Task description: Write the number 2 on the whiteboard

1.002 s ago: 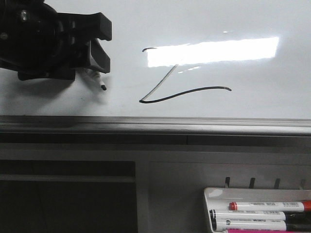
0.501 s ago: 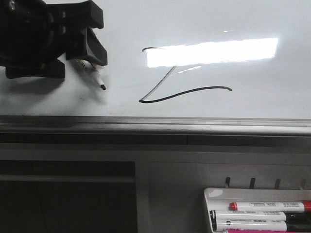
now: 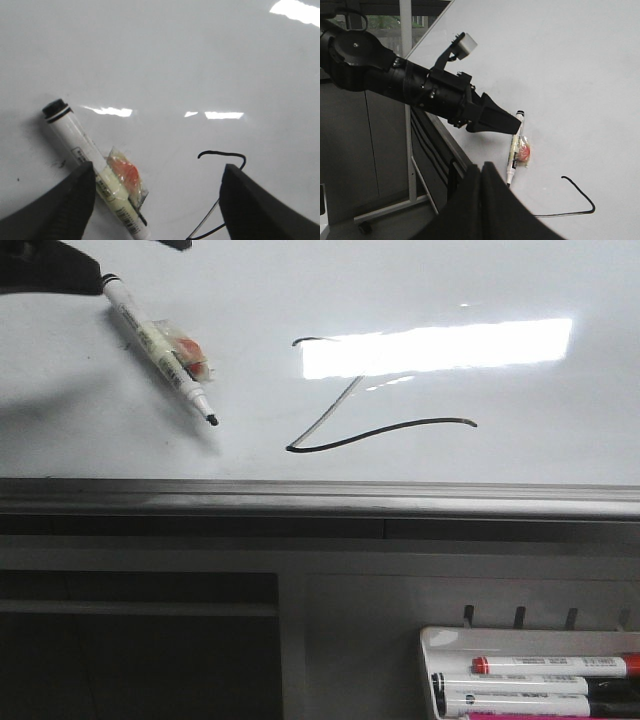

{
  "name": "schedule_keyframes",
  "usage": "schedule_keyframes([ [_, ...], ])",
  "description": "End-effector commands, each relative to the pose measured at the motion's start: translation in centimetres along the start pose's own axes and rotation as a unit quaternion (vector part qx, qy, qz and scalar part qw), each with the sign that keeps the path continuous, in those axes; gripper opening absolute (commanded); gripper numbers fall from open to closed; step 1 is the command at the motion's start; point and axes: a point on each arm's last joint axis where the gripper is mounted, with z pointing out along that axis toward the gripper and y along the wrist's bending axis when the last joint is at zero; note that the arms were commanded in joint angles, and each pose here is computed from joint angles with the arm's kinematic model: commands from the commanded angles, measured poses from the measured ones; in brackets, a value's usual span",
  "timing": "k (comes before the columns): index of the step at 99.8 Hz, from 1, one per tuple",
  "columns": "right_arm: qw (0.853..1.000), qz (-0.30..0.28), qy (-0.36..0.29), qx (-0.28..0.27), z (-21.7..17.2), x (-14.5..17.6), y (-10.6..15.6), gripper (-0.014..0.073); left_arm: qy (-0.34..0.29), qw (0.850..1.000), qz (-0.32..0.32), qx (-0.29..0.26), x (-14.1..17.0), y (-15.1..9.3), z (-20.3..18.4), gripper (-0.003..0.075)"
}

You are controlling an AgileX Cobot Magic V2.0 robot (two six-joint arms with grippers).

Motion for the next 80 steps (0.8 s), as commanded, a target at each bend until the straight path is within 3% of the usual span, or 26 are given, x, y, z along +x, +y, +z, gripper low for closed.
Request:
schedule_keyframes([
  [1,0.999,0.010,-0.033,0.027,-0.3,-1.3,-0.6,-0.0071,-0.054,0.998,0.018,0.013,-2.2,-0.5,-1.8,0.0483],
  [28,0.997,-0.019,-0.065,0.048,-2.4,-1.6,-0.2,-0.0071,-0.133,0.982,0.117,0.069,-4.6,-1.6,-8.0,0.0478],
  [42,0.991,-0.040,-0.092,0.084,-4.6,0.2,0.3,-0.0071,-0.165,0.968,0.162,0.096,-4.3,-1.2,-12.2,0.0415],
  [56,0.980,-0.037,-0.133,0.145,-6.6,3.5,0.5,-0.0071,-0.177,0.959,0.192,0.112,-2.0,-0.1,-15.6,0.0290],
  [74,0.973,-0.041,-0.165,0.158,-8.5,6.4,1.5,-0.0071,-0.182,0.955,0.198,0.123,1.3,1.4,-17.6,-0.0014],
  [80,0.971,-0.044,-0.175,0.155,-9.0,6.8,1.8,-0.0071,-0.187,0.954,0.198,0.124,1.9,1.7,-18.0,-0.0020],
])
